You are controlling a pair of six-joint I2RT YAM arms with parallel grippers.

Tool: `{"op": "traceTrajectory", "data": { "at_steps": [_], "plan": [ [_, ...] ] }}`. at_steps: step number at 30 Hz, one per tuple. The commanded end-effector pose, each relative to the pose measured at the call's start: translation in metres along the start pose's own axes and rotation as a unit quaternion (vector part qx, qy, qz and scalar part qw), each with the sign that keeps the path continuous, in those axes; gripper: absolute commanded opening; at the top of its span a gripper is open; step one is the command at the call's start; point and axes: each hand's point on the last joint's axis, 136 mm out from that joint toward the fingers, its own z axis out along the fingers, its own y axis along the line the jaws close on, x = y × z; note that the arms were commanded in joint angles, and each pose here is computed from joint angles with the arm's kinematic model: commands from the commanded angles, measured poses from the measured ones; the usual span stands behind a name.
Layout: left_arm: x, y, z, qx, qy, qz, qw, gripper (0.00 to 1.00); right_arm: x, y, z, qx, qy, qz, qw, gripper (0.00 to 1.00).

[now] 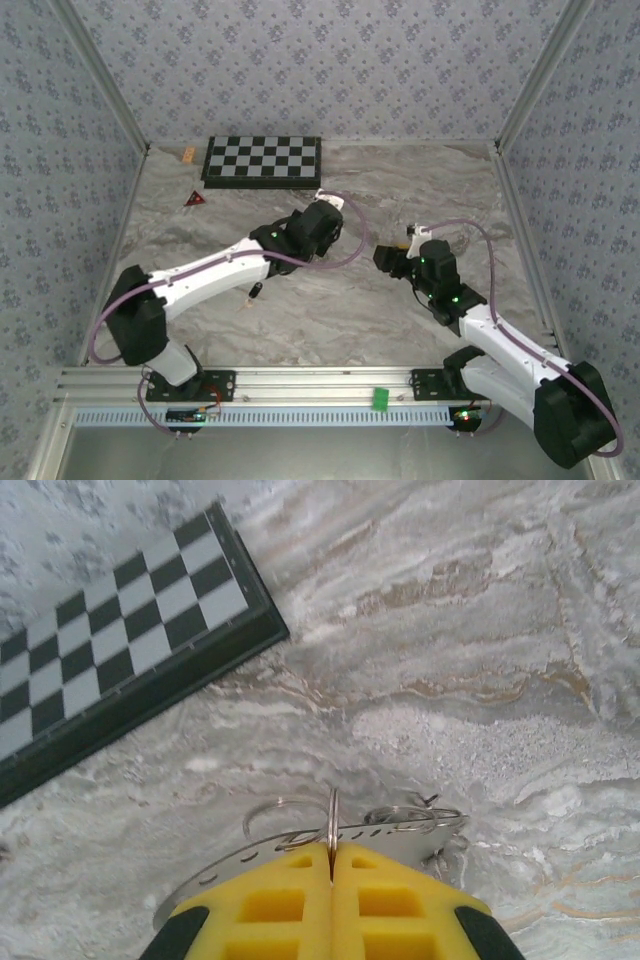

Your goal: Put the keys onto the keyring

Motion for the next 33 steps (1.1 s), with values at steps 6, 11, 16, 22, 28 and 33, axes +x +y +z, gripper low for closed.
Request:
{"op": "traceTrajectory", "data": {
  "at_steps": [6,11,16,22,28,33],
  "plan": [
    [-0.036,0.005,-0.044,0.082,-0.098,-0.006,0.992,0.00,-0.053,0.072,-0.016,-0.096,-0.053,-0.088,0.990,0.69],
    [-0.045,0.014,-0.068,0.120,-0.144,-0.025,0.982,0.00,-0.073,0.092,-0.016,-0.102,-0.063,-0.113,0.986,0.65],
    [-0.044,0.011,-0.084,0.163,-0.159,-0.012,0.974,0.00,-0.081,0.106,-0.012,-0.126,-0.056,-0.115,0.984,0.58],
    [-0.043,0.005,-0.099,0.203,-0.177,-0.004,0.963,0.00,-0.076,0.118,0.002,-0.152,-0.025,-0.129,0.980,0.45],
    [-0.041,-0.002,-0.096,0.219,-0.172,-0.001,0.960,0.00,-0.049,0.125,0.027,-0.184,0.027,-0.135,0.973,0.39],
    [-0.041,-0.006,-0.090,0.222,-0.166,-0.001,0.961,0.00,-0.017,0.138,0.041,-0.215,0.067,-0.146,0.963,0.38]
  ]
}}
